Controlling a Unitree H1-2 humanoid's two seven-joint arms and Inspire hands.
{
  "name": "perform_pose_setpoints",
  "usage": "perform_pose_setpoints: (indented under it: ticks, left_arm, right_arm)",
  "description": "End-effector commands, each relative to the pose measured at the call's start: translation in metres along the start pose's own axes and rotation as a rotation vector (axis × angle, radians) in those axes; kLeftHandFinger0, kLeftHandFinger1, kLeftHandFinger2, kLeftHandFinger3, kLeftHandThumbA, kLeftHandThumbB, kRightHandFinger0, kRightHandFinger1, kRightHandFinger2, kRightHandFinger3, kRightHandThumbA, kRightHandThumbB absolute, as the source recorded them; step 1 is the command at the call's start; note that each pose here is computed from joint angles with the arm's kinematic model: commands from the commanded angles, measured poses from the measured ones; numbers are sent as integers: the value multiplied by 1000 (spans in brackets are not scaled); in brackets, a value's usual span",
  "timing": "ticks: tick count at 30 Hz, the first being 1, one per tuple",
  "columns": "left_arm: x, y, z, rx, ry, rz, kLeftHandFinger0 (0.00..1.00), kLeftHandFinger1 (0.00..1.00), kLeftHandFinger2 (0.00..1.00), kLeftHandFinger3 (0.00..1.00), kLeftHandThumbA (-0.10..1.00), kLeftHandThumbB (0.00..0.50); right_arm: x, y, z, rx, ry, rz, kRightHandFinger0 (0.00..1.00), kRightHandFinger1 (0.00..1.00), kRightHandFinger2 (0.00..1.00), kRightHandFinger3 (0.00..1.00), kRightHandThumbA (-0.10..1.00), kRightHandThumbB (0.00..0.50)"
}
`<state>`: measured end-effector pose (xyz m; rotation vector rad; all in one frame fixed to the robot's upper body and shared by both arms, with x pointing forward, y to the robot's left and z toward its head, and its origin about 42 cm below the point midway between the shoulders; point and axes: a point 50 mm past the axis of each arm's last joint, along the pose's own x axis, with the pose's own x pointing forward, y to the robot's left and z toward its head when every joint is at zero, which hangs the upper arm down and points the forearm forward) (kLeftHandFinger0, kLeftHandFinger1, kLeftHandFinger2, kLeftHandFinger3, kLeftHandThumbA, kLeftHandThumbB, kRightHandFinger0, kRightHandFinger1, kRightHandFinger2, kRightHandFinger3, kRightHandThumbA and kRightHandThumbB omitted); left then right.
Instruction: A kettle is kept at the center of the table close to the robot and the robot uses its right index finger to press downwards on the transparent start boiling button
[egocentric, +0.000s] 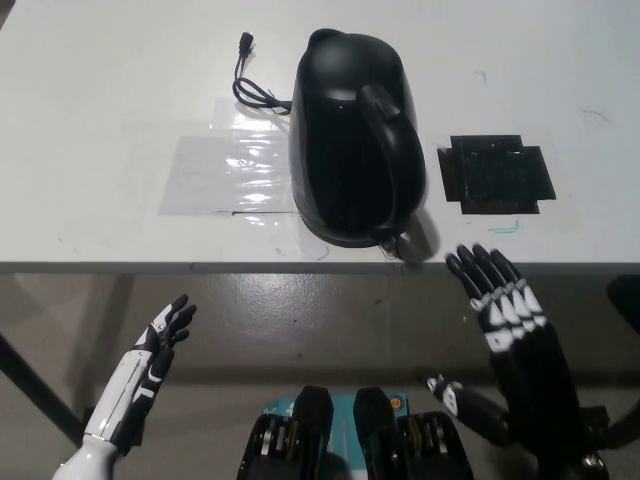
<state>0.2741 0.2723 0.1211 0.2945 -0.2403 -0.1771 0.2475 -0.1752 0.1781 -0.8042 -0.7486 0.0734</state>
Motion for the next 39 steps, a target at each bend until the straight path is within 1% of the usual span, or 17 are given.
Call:
perform_pose_setpoints:
  ticks: [1, 3, 5, 6, 7, 9, 10, 13, 14, 15, 22, 26, 31, 39]
  left_arm:
    - [3, 3, 6, -2, -47, -3, 1000, 1000, 1000, 1000, 1000, 365]
    - [2, 2, 6, -2, -47, -2, 1000, 1000, 1000, 1000, 1000, 364]
    - [1, 2, 6, 0, -48, -1, 1000, 1000, 1000, 1000, 1000, 362]
    - [1, 2, 5, -7, -52, 1, 1000, 1000, 1000, 1000, 1000, 354]
    - [0, 2, 5, -8, -43, -1, 1000, 1000, 1000, 1000, 1000, 373]
    - [-2, 1, 5, -8, -37, -3, 1000, 1000, 1000, 1000, 1000, 369]
    - [-2, 0, 4, -7, -37, -1, 1000, 1000, 1000, 1000, 1000, 367]
    - [-3, -1, 3, -2, -36, -1, 1000, 1000, 1000, 1000, 1000, 376]
    - [-3, -1, 3, -1, -35, -1, 1000, 1000, 1000, 1000, 1000, 375]
    - [-3, 0, 3, 1, -34, -3, 1000, 1000, 1000, 1000, 1000, 368]
    - [-4, -1, 3, 3, -34, 3, 1000, 1000, 1000, 1000, 1000, 375]
    - [-5, 0, 2, 3, -37, 0, 1000, 1000, 1000, 1000, 1000, 362]
    - [-5, 0, 2, 2, -34, 8, 1000, 1000, 1000, 1000, 1000, 369]
    - [-7, 0, 1, 7, -31, 6, 1000, 1000, 1000, 1000, 1000, 367]
  right_arm:
    - [-16, -17, -3, 133, -80, -108, 1000, 1000, 1000, 1000, 1000, 340]
    - [-25, -13, -13, 142, -56, -105, 1000, 1000, 1000, 1000, 1000, 337]
    - [-32, -7, -22, 149, -21, -98, 1000, 1000, 1000, 1000, 1000, 347]
    - [-36, -4, -27, 171, 7, -95, 1000, 1000, 1000, 1000, 1000, 345]
    - [-38, -1, -30, 180, 23, -95, 1000, 1000, 1000, 1000, 1000, 342]
    - [-44, 8, -41, 205, 69, -92, 1000, 1000, 1000, 1000, 1000, 329]
    - [-47, 12, -45, 230, 101, -85, 1000, 1000, 1000, 1000, 1000, 339]
    - [-53, 20, -54, 236, 141, -72, 1000, 1000, 1000, 1000, 1000, 327]
    - [-54, 22, -56, 239, 147, -69, 1000, 1000, 1000, 1000, 1000, 335]
    - [-55, 26, -60, 234, 158, -62, 1000, 1000, 1000, 1000, 1000, 328]
    - [-55, 32, -64, 262, 174, -47, 1000, 1000, 1000, 1000, 1000, 342]
    - [-56, 33, -66, 275, 181, -43, 1000, 1000, 1000, 1000, 1000, 340]
    - [-55, 34, -67, 289, 191, -44, 1000, 1000, 1000, 1000, 1000, 365]
    - [-55, 35, -70, 348, 233, -52, 1000, 1000, 1000, 1000, 1000, 352]
